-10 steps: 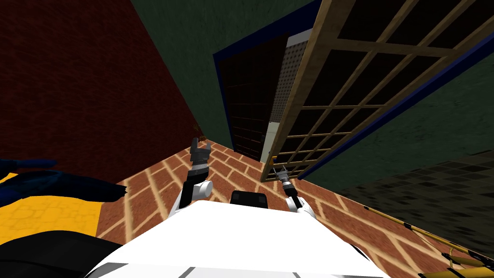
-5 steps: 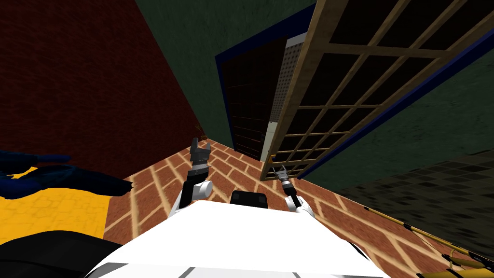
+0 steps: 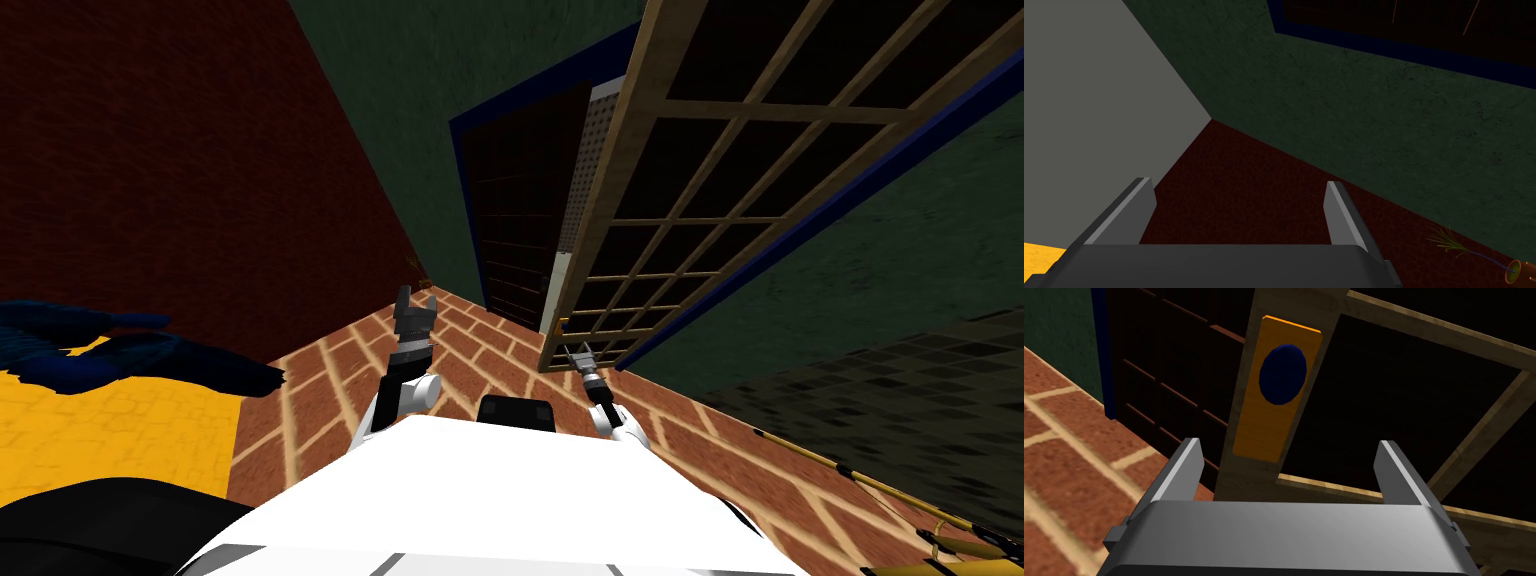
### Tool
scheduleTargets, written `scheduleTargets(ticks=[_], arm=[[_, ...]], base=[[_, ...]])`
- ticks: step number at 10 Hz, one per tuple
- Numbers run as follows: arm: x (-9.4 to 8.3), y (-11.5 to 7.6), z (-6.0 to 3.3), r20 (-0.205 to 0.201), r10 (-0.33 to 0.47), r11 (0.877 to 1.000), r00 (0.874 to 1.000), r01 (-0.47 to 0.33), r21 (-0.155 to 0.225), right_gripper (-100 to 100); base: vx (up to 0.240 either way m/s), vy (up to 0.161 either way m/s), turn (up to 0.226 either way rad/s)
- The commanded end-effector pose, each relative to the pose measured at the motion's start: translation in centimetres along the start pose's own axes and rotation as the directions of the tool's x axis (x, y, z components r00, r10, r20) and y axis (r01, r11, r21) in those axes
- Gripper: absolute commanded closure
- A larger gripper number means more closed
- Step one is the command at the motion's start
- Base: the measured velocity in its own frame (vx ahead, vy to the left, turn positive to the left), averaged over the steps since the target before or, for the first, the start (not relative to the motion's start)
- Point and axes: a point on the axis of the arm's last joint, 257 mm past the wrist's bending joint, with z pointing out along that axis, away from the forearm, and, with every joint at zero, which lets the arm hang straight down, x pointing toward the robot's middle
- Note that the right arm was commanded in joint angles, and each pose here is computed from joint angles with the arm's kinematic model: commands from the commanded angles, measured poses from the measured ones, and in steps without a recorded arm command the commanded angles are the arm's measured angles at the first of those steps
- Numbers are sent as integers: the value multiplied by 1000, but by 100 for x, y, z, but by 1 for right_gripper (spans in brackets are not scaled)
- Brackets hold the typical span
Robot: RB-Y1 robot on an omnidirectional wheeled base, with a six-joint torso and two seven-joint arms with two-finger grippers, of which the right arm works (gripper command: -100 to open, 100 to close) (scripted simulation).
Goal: Pull the door open
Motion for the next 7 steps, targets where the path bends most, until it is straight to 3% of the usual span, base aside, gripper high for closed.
scheduleTargets(ticks=[1, 4, 7], arm=[[9, -18, 15, -1, 52, 999, 999, -52, 2, -100], [20, -39, 36, -2, 130, 992, 992, -130, 5, -100], [32, -63, 59, -2, 214, 977, 977, -214, 8, -100]], base=[[-59, -44, 49], [-46, -23, 30], [-56, -31, 36]])
